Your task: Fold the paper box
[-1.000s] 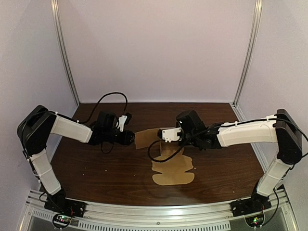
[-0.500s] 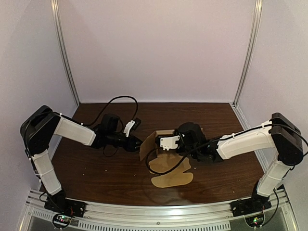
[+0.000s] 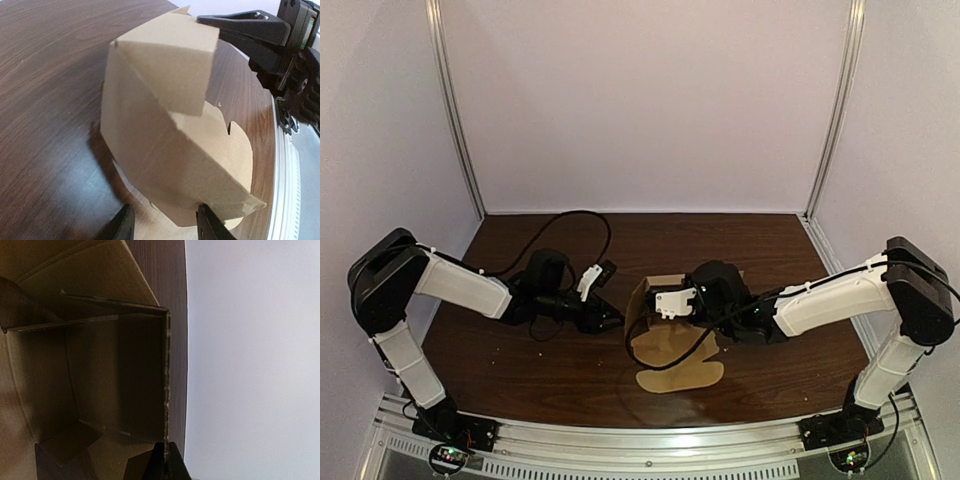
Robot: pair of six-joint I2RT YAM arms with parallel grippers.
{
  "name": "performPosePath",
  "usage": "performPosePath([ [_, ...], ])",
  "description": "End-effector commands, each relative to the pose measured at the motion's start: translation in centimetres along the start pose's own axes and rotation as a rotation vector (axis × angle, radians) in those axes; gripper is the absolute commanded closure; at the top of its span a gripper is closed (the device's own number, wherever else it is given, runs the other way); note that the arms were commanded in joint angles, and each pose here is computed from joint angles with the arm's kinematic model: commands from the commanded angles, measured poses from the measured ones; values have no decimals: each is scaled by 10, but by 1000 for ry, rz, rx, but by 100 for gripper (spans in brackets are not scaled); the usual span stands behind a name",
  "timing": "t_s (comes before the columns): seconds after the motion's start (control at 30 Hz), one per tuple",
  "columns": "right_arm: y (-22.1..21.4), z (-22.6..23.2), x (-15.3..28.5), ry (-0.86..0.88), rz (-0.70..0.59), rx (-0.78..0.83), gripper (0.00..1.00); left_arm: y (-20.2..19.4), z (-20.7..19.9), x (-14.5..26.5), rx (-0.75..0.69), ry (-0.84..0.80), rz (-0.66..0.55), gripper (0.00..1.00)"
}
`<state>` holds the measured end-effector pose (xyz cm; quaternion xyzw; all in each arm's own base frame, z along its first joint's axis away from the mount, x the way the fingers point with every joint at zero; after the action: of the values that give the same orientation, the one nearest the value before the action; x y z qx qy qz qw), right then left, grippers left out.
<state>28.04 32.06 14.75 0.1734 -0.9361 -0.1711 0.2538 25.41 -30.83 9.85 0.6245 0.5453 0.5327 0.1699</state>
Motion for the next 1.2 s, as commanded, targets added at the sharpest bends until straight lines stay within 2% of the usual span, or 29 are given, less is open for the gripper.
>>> performPosePath([
  [0.0,2,-2,8,-11,-1,-16,100,23,-16,-20,-100,-29,-23,55],
  [0.27,1,0,10,19,17,-43,100,26,-23,-39,-129,-16,-41,53],
  [0.47,0,4,11,44,29,-49,100,19,-17,-48,-151,64,-31,50],
  [0.73,-4,9,6,41,56,-47,100,28,-16,-50,-230,110,-121,49],
  [1.17,-14,15,0,-10,102,-22,100,17,-16,-72,-349,174,-101,48],
])
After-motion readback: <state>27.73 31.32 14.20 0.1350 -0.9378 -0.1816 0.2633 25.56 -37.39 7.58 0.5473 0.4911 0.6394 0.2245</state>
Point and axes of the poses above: each gripper's point midway between its finger pads, its own x axis back along the fingers, its own z axis along the line the jaws close on, y = z × x, the point moved 4 cm from there along x, back along the fingers, and after that the axes turned 13 degrees about -x, right-handed, at the moved point
